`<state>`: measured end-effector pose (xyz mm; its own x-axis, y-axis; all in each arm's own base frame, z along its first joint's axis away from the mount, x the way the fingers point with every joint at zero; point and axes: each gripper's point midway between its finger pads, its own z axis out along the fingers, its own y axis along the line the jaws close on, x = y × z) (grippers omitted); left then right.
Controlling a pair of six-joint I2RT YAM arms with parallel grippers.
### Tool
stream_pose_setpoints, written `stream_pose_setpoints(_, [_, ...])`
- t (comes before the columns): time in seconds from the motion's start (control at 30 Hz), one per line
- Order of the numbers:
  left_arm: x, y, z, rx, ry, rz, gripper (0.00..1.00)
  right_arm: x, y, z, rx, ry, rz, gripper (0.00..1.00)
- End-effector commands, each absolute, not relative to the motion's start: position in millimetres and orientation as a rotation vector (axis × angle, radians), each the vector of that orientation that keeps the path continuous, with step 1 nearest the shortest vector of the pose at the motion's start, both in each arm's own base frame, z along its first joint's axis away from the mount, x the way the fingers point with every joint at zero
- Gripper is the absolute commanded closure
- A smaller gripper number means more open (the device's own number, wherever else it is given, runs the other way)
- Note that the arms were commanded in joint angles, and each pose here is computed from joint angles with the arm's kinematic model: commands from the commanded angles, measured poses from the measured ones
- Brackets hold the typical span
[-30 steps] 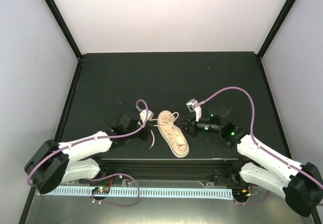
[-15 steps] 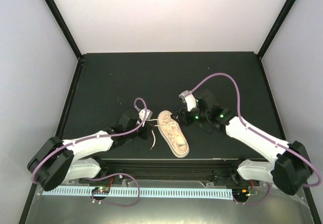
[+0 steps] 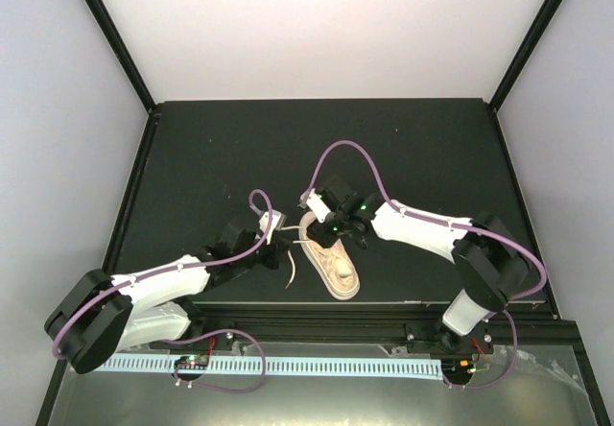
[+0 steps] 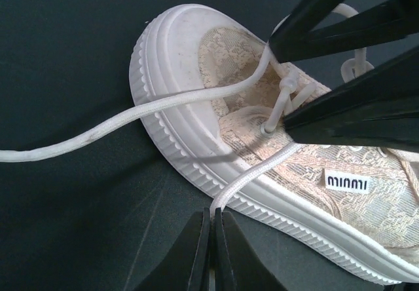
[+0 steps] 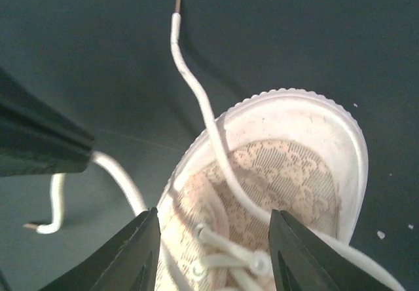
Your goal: Tie the shoes
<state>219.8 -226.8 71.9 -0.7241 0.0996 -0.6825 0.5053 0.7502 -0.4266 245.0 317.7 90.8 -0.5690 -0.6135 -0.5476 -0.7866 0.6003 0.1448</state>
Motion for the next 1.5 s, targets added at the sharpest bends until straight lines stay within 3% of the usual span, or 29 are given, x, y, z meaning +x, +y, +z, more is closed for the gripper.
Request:
stream_pose_setpoints(0.0, [221.4, -231.5, 80.9, 0.442, 2.258, -0.859, 0.98, 264.3, 329.6, 94.1, -1.158, 2.296, 0.402, 0.53])
stream_pose_setpoints(0.5, [221.3, -233.9, 85.3, 0.451, 2.251, -0.872, 0.98, 275.2, 338.2, 61.6, -1.232, 2.274, 0.275, 0.59])
stream_pose_setpoints(0.57, [221.2, -232.9, 85.8, 0.45, 2.249, -0.868, 0.99, 277.4, 335.6, 59.4, -1.209, 2.278, 0.242, 0.66])
stream_pose_setpoints(0.67, [221.9, -231.8, 84.6, 0.441, 2.251, -0.861, 0.99, 286.1, 328.6, 70.1, -1.09, 2.269, 0.21, 0.91])
stream_pose_setpoints(0.73, [222.5, -231.0, 82.0, 0.433, 2.258, -0.857, 0.98, 291.0, 323.1, 87.9, -0.99, 2.253, 0.213, 0.98])
stream_pose_setpoints(1.0, [233.2, -239.8, 68.5, 0.446, 2.3, -0.841, 0.98, 292.4, 300.2, 149.7, -0.722, 2.245, 0.346, 0.98])
stream_pose_setpoints(1.27, [248.5, -251.6, 57.7, 0.469, 2.314, -0.831, 0.98, 295.0, 224.9, 189.2, -0.358, 2.213, 0.353, 0.98])
stream_pose_setpoints(1.37, [254.1, -257.8, 55.4, 0.486, 2.316, -0.844, 0.98, 276.4, 223.3, 209.6, -0.408, 2.143, 0.491, 0.98])
stream_pose_setpoints(1.47, [262.1, -269.0, 57.4, 0.519, 2.304, -0.87, 0.98, 235.2, 249.0, 225.7, -0.656, 2.041, 0.745, 0.98])
